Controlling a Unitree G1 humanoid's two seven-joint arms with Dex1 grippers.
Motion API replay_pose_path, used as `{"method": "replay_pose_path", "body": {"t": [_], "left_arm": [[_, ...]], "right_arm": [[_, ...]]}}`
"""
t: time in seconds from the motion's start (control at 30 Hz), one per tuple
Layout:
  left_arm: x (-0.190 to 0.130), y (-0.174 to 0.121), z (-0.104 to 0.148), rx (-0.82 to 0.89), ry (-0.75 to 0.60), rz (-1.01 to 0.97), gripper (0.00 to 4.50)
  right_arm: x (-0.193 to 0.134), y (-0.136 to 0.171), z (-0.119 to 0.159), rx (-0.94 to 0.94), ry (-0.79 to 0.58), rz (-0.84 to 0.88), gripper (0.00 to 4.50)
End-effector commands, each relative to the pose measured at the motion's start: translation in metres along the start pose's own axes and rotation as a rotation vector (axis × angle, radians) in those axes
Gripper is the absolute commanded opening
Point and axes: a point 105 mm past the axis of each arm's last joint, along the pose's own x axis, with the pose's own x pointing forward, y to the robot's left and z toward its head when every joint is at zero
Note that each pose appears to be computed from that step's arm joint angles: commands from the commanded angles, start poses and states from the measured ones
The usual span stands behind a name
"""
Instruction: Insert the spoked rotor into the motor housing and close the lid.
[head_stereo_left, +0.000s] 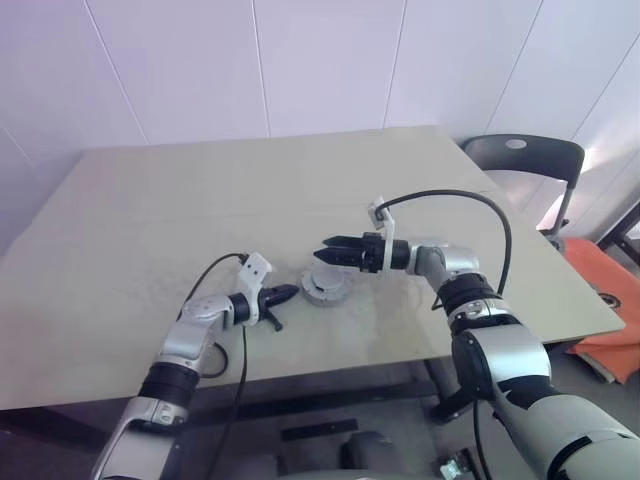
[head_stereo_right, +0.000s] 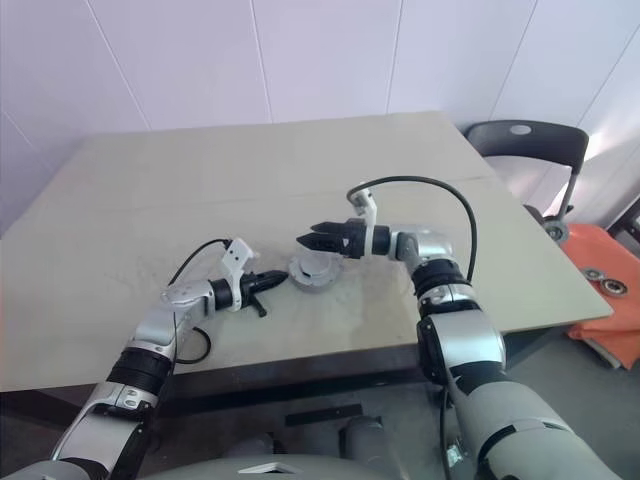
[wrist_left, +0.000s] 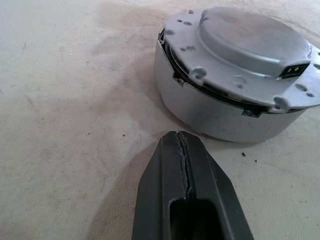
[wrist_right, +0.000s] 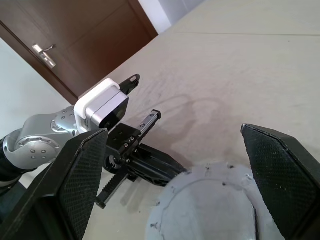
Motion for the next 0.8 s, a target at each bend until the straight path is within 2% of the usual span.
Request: {"method": "replay_pose_path", "body": {"t": [0.03,0.23,0.3,0.5,0.63,0.8], "left_arm": [[-0.014,0.002,0.024,-0.007,-0.082,-0.034,0.00],[-0.047,0.012,0.074,-0.019,-0.218,-0.084,0.00],[-0.053,0.015,0.084,-0.014,-0.236,-0.088,0.00],[-0.041,0.013,0.082,-0.017,-0.221,-0.097,0.00],[-0.034,0.007,0.081,-0.020,-0.223,-0.109,0.00],[-0.038,0.012,0.079,-0.015,-0.220,-0.085,0.00]], "right_arm": [[-0.001,0.002,0.015,-0.048,-0.040,-0.001,4.47],[0.002,0.000,0.011,-0.052,-0.039,-0.011,4.47],[0.003,-0.001,0.010,-0.053,-0.038,-0.014,4.47],[0.005,-0.001,0.006,-0.117,0.003,-0.022,4.47],[-0.003,0.001,-0.014,-0.276,0.144,0.015,4.47],[-0.008,0.011,-0.017,-0.410,0.228,0.080,4.47]]}}
